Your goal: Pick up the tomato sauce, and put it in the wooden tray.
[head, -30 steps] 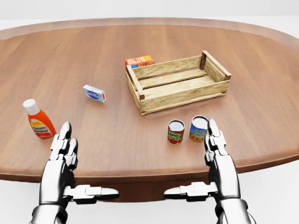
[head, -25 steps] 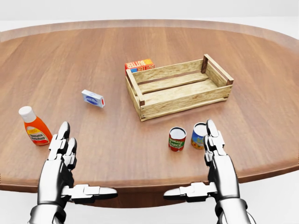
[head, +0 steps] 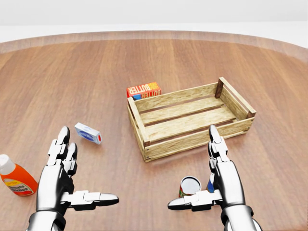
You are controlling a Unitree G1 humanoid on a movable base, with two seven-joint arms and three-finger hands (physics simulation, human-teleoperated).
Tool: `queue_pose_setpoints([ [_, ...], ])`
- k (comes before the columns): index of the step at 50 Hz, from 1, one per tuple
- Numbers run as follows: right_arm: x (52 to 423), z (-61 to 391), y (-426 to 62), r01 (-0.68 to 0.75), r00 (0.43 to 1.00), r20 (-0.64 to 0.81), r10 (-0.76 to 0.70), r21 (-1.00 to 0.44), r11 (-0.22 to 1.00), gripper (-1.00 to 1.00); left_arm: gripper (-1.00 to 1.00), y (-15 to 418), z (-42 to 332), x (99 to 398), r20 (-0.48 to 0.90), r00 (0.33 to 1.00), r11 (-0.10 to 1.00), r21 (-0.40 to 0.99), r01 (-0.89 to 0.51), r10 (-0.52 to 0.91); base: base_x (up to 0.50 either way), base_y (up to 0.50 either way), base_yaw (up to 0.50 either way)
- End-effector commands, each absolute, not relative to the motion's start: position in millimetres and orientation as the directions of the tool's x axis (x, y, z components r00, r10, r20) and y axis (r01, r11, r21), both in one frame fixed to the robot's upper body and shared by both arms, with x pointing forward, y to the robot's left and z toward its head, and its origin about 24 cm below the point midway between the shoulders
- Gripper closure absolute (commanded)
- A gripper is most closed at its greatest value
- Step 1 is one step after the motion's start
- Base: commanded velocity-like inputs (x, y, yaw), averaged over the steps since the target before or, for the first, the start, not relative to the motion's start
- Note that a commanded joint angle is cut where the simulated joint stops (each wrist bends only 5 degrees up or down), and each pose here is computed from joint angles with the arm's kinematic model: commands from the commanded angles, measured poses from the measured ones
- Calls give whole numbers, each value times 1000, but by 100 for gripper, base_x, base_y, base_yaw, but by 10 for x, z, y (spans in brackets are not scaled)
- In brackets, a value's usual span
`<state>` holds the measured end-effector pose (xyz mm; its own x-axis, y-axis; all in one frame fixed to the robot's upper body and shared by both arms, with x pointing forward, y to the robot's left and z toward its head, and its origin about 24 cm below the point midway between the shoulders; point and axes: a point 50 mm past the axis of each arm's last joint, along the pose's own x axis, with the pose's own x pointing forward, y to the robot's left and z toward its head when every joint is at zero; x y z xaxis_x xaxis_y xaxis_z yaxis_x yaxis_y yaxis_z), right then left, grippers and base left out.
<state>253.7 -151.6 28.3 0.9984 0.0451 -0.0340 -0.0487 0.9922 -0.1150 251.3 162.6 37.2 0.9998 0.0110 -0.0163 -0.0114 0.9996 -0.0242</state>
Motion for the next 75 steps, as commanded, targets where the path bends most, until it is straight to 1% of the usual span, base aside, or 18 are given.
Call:
queue_pose_setpoints([
  [1, 2543, 266, -1510, -56, 998, -38, 52, -121, 991, -100, -100, 1633, 366, 2522, -19, 1000, 1000, -24, -15, 15, 50, 0, 0],
  [42, 2544, 251, -1503, -55, 998, -51, 49, -145, 988, -100, -100, 1628, 362, 2523, -27, 999, 1000, -18, -19, 18, 50, 0, 0],
  [44, 2545, 254, -1502, -54, 998, -47, 48, -146, 988, -100, -100, 1628, 362, 2525, -27, 999, 1000, -18, -19, 18, 50, 0, 0],
  [45, 2519, 307, -1495, -69, 998, -3, 69, -105, 992, -100, -100, 1628, 362, 2526, -27, 999, 1000, -18, -19, 18, 50, 0, 0],
  [46, 2518, 310, -1495, -69, 998, 0, 70, -102, 992, -100, -100, 1628, 362, 2526, -27, 999, 1000, -18, -19, 18, 50, 0, 0],
  [50, 2490, 324, -1493, -58, 998, 8, 59, -140, 988, -100, -100, 1629, 361, 2523, -27, 999, 1000, -18, -19, 18, 0, 0, 0],
  [56, 2467, 381, -1517, -52, 998, 28, 56, -125, 991, -100, -100, 1629, 360, 2522, -27, 999, 1000, -17, -19, 19, 0, 0, 0],
  [63, 2413, 633, -1593, -27, 999, 37, 32, -131, 991, -100, -100, 1629, 358, 2524, -28, 999, 1000, -16, -19, 19, 0, 0, 0],
  [65, 2393, 773, -1597, -39, 994, 94, 51, -130, 991, -100, -100, 1631, 356, 2526, -30, 999, 1000, -15, -21, 21, 0, 0, 0],
  [67, 2345, 953, -1568, -108, 978, 174, 118, -66, 992, -100, -100, 1632, 355, 2526, -29, 999, 1000, -15, -22, 22, 0, 0, 0],
  [68, 2334, 1066, -1566, -108, 968, 218, 128, -100, 989, -100, -100, 1634, 355, 2527, -30, 999, 1000, -17, -23, 23, 0, 0, 0],
  [69, 2335, 1119, -1553, -107, 962, 231, 144, -164, 981, -100, -100, 1635, 355, 2527, -30, 999, 1000, -18, -24, 23, 0, 0, 0],
  [72, 2331, 1214, -1552, -102, 952, 263, 157, -211, 972, -100, -100, 1635, 355, 2528, -30, 999, 1000, -19, -24, 23, 0, 0, 0],
  [73, 2326, 1331, -1559, -102, 936, 305, 176, -242, 965, -100, -100, 1633, 356, 2529, -30, 999, 1000, -18, -24, 23, 0, 0, 0],
  [75, 2298, 1438, -1558, -103, 919, 338, 203, -291, 951, -100, -100, 1632, 355, 2531, -31, 999, 1000, -16, -24, 23, 0, 0, 0],
])
